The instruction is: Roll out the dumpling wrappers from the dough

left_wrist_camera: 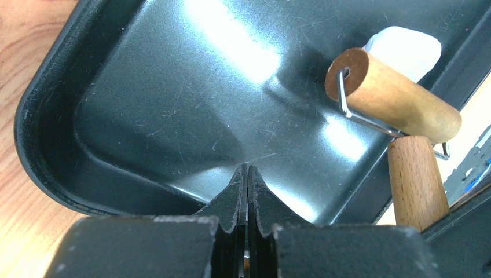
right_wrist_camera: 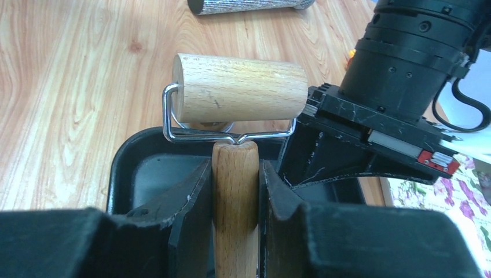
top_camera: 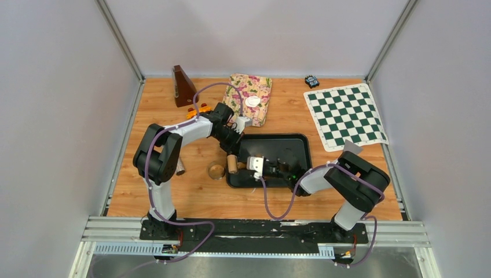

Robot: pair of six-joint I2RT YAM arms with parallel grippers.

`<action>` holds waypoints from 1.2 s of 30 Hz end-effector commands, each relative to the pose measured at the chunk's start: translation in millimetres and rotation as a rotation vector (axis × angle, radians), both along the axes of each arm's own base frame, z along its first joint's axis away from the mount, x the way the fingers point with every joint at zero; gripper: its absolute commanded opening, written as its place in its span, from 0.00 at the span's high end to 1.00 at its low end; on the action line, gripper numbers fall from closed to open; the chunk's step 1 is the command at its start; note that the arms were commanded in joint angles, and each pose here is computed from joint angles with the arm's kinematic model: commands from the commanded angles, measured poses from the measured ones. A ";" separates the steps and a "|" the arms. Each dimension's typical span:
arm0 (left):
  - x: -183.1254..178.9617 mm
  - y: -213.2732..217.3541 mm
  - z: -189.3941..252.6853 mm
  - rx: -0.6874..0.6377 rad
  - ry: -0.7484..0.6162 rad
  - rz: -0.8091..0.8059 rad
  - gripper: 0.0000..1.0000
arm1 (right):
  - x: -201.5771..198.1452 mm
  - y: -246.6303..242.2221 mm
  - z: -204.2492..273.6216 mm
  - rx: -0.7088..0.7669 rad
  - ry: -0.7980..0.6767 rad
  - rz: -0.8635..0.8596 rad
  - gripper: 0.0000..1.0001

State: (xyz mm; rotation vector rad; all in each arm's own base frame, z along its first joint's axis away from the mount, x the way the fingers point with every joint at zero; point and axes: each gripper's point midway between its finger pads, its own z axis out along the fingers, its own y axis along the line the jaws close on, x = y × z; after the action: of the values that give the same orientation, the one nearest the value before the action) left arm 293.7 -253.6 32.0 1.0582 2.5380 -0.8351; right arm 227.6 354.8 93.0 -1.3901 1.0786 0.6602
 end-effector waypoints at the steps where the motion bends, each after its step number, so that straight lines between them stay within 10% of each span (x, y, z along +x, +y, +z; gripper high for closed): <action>1: 1.0 -6.3 10.6 -0.033 -0.026 -0.034 1.00 | 16.2 -13.0 15.3 0.038 -0.049 -0.035 1.00; 36: 0.8 -7.6 15.7 -0.045 -0.033 -0.037 1.00 | 29.3 -47.3 14.9 0.053 0.251 -0.048 1.00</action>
State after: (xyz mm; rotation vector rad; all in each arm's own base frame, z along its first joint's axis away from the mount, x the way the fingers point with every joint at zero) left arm 292.4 -254.9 32.8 1.0611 2.5350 -0.8515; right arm 273.5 303.7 96.4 -1.2552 1.2849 0.7072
